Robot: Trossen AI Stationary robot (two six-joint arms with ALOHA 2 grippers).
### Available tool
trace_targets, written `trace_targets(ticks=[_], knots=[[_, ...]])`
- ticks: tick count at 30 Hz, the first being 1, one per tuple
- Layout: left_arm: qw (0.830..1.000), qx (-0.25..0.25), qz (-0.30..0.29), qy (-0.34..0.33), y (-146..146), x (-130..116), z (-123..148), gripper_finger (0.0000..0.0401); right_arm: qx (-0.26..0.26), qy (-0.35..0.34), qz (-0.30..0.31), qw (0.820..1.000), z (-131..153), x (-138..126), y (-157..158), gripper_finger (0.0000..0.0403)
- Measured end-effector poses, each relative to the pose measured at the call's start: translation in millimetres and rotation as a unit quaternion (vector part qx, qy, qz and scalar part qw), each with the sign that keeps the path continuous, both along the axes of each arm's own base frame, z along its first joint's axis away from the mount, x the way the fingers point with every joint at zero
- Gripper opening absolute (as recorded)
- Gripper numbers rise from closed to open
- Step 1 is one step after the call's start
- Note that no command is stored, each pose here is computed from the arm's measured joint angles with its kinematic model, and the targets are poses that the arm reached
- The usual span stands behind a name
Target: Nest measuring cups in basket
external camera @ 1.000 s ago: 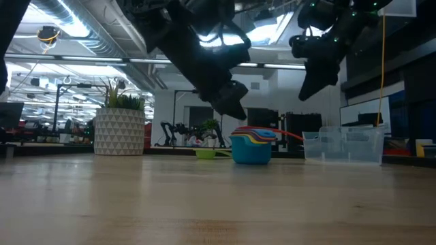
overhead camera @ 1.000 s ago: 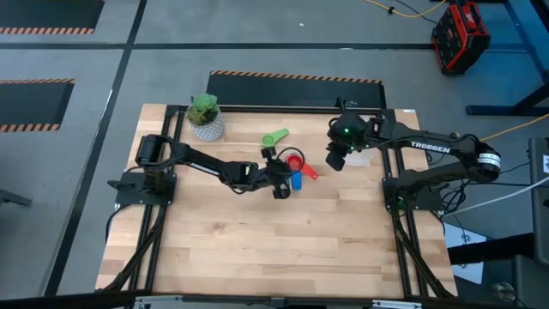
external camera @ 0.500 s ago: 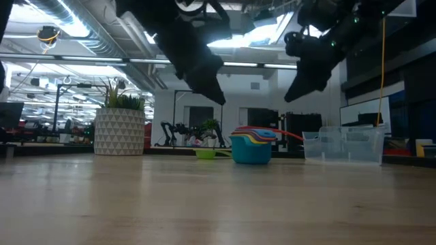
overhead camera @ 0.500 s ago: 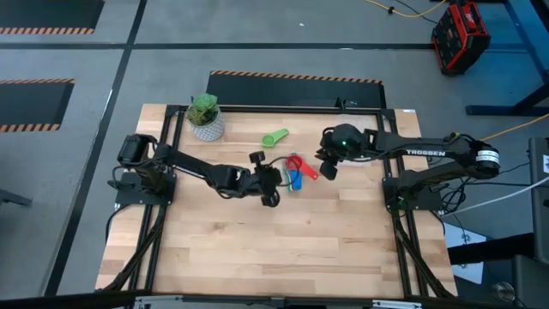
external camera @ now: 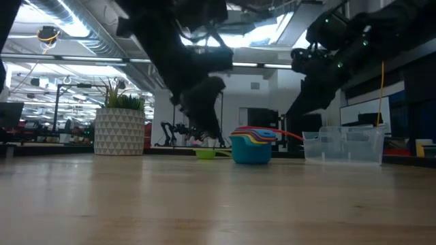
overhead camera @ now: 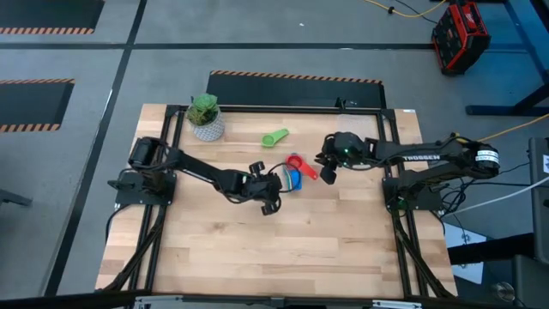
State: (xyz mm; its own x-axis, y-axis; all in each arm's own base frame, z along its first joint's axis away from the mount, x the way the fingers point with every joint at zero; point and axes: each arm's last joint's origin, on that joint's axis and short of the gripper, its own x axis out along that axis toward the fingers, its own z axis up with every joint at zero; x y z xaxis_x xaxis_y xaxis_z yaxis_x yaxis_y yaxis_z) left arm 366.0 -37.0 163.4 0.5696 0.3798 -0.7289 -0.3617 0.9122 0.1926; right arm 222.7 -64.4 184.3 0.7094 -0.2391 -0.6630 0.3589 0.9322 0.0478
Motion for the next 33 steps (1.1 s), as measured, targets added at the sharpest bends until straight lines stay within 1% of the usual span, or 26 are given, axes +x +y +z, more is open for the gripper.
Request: trace_targets(ticks=[6,8,11,14,17,21,26,33], knots=[[0.999,-0.009,0.008,-0.031,7.1,13.2,-14.0,0.0079,0.002,-0.007,-0.004,1.000,-13.8,-6.1,1.7,0.0081],[0.999,-0.012,0.009,-0.033,10.0,15.0,-17.3,0.0079,0.012,-0.006,-0.012,1.000,-17.9,-8.4,2.4,0.0081],[0.998,-0.018,0.012,-0.057,13.4,20.9,-18.5,0.0079,0.022,-0.009,-0.021,1.000,-20.3,-9.6,2.7,0.0081],[0.998,-0.019,0.015,-0.062,16.1,21.5,-18.5,0.0079,0.030,-0.008,-0.028,0.999,-21.6,-9.7,2.8,0.0081],[0.997,-0.018,0.016,-0.069,18.6,22.6,-17.4,0.0079,0.025,-0.006,-0.034,0.999,-23.7,-8.3,1.9,0.0081],[0.997,-0.018,0.018,-0.072,19.8,23.2,-16.9,0.0079,0.026,0.013,-0.038,0.999,-33.1,-5.3,0.7,0.0081],[0.997,-0.018,0.018,-0.075,19.7,23.5,-16.6,0.0079,0.027,0.012,-0.039,0.999,-41.2,1.2,-1.1,0.0081],[0.996,-0.019,0.017,-0.080,19.8,24.2,-15.9,0.0079,0.063,-0.011,-0.015,0.998,-42.9,6.3,0.1,0.0081]])
